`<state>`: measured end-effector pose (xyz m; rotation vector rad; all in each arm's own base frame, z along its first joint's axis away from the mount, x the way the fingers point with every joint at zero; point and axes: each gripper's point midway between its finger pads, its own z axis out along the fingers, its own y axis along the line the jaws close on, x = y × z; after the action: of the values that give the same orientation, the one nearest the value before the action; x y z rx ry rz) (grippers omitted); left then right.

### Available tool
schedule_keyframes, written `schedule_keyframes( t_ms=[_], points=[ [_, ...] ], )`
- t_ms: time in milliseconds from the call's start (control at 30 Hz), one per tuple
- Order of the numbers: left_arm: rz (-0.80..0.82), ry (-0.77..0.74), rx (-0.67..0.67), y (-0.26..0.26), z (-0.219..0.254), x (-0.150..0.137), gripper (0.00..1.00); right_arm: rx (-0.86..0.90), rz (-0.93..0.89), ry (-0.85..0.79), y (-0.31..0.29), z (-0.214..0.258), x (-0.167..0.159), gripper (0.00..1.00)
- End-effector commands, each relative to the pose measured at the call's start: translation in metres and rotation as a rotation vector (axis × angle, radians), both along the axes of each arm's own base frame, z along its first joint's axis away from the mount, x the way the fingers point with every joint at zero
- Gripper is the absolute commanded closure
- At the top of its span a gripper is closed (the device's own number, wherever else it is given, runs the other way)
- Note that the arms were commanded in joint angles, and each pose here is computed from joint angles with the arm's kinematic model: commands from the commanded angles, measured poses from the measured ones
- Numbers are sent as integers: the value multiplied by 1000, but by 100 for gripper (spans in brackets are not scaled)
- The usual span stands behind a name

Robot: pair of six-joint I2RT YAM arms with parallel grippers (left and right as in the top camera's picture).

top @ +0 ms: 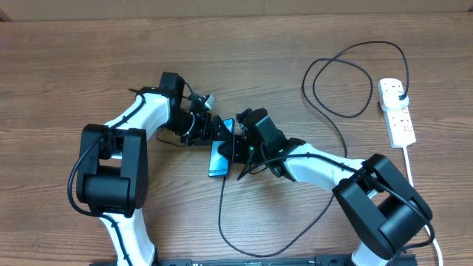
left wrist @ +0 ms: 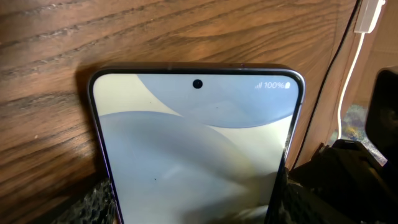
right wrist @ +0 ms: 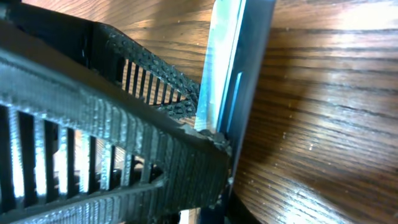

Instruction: Plug charger to phone and switch on socket

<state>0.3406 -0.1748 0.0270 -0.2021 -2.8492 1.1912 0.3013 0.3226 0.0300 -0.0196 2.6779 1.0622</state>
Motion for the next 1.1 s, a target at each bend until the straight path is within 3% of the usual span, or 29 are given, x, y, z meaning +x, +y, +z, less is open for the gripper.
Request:
schedule_keyframes(
  t_ms=[0,200,300,400,633,900,1067],
  points=[
    [-29,-2,-40,-6,0,-5,35,-13,1,7,0,-5,-2,82],
    [-29,-1,-40,-6,0,-5,32,-14,1,9,0,-5,-3,82],
    [-29,-2,-41,-6,0,-5,30,-14,1,9,0,-5,-3,89],
    [-29,-1,-40,-6,0,-5,24,-13,1,8,0,-5,-3,96],
    [-29,-2,-40,-6,0,-5,0,-12,1,9,0,-5,-3,96],
    [-11,-24,-45,0,2,4,0,29,19,42,4,-1,-7,96],
    [55,-55,-47,15,14,24,0,125,-27,157,5,8,-7,96]
  ],
)
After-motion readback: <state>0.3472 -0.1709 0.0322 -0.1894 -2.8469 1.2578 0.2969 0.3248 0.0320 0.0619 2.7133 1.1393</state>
